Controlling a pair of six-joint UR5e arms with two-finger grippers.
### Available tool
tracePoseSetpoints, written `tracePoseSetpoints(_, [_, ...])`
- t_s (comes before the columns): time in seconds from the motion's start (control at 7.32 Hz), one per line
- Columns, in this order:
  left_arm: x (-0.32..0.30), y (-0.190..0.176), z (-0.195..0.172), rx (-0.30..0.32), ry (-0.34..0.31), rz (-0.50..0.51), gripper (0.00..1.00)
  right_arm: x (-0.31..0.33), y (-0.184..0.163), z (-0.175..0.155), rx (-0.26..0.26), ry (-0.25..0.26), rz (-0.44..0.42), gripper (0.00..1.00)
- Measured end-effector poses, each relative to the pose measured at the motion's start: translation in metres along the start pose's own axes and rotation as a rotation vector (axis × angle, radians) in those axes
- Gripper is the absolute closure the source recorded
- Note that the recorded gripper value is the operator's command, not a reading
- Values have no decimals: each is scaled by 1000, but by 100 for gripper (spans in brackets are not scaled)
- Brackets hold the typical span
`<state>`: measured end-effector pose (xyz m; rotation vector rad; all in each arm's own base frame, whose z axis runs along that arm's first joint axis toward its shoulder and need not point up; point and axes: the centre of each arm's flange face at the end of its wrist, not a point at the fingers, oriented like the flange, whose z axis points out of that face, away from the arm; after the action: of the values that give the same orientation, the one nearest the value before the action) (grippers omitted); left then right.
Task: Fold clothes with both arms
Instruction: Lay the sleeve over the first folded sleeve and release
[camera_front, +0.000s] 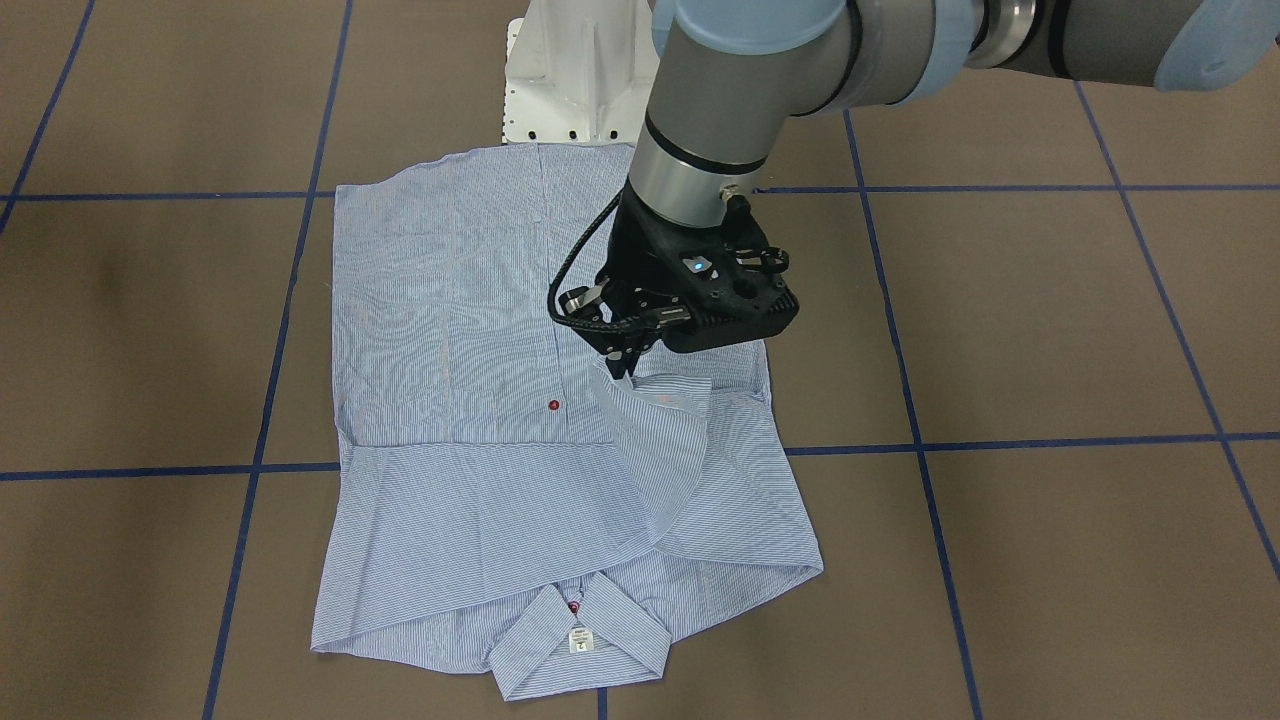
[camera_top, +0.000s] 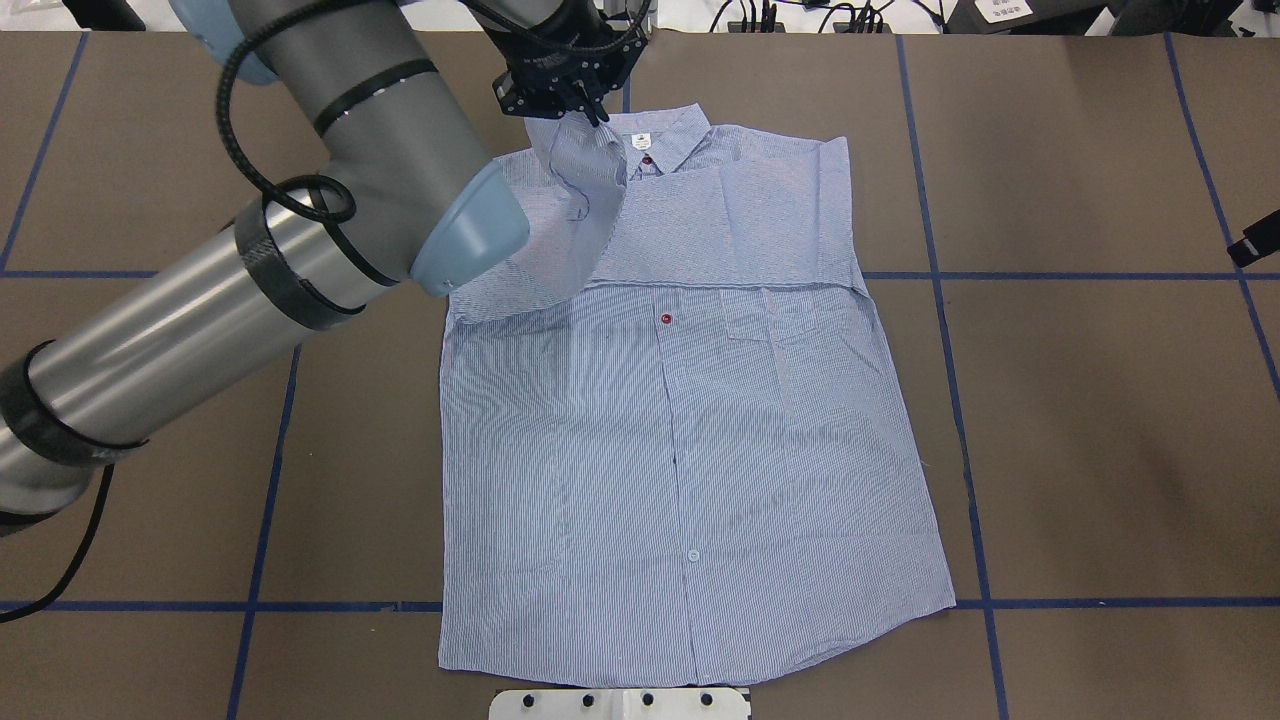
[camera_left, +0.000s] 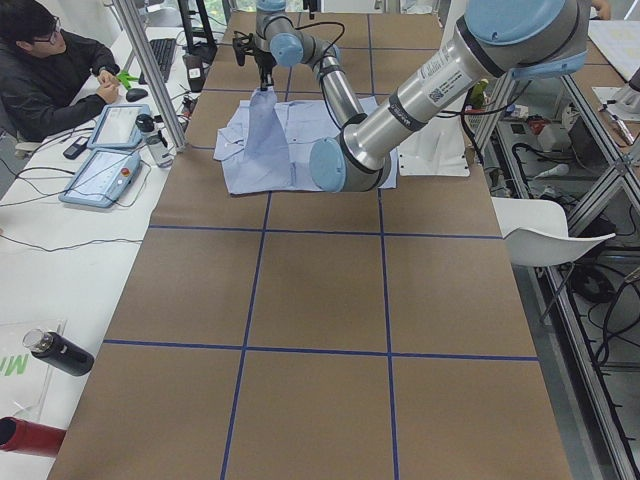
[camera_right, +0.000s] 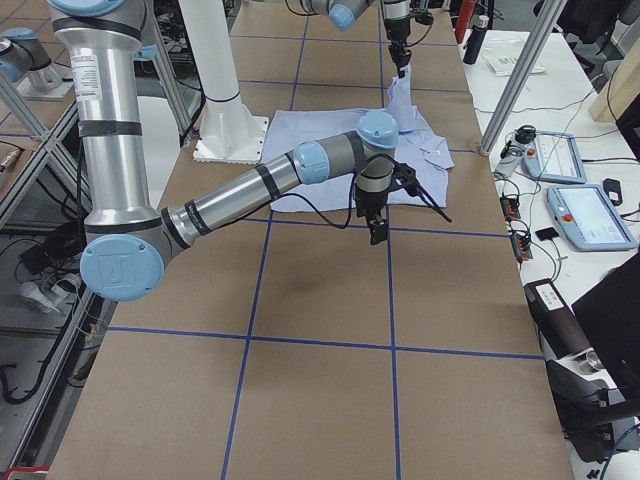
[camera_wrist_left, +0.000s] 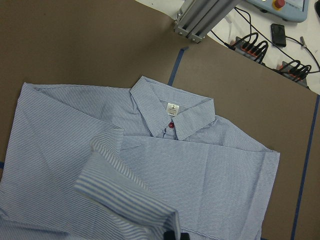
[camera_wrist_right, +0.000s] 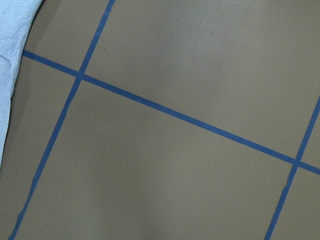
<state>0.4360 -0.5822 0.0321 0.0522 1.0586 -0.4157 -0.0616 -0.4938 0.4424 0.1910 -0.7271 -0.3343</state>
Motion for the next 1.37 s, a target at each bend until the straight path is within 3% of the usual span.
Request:
tracePoseSetpoints(0.14, [18,10,19,-10,15,-27,65,0,0,0,-1,0,1,0])
tracePoseSetpoints(0.27, [41,21,42,-27,42,-55,14,1,0,1,-1,0,1,0])
tracePoseSetpoints(0.41, [59,33,67,-39,71,-80,4,1,0,1,-1,0,1,0])
tracePoseSetpoints(0.68, [77,45,101,-48,164,-164,0,1,0,1,-2,-1,2,0])
tracePoseSetpoints(0.96, [87,56,113,-41,245,-205,0,0,1,1,-1,-1,1,0])
tracePoseSetpoints(1.37, [76,60,118,-41,222,-122,0,-1,-1,0,1,-2,5,0])
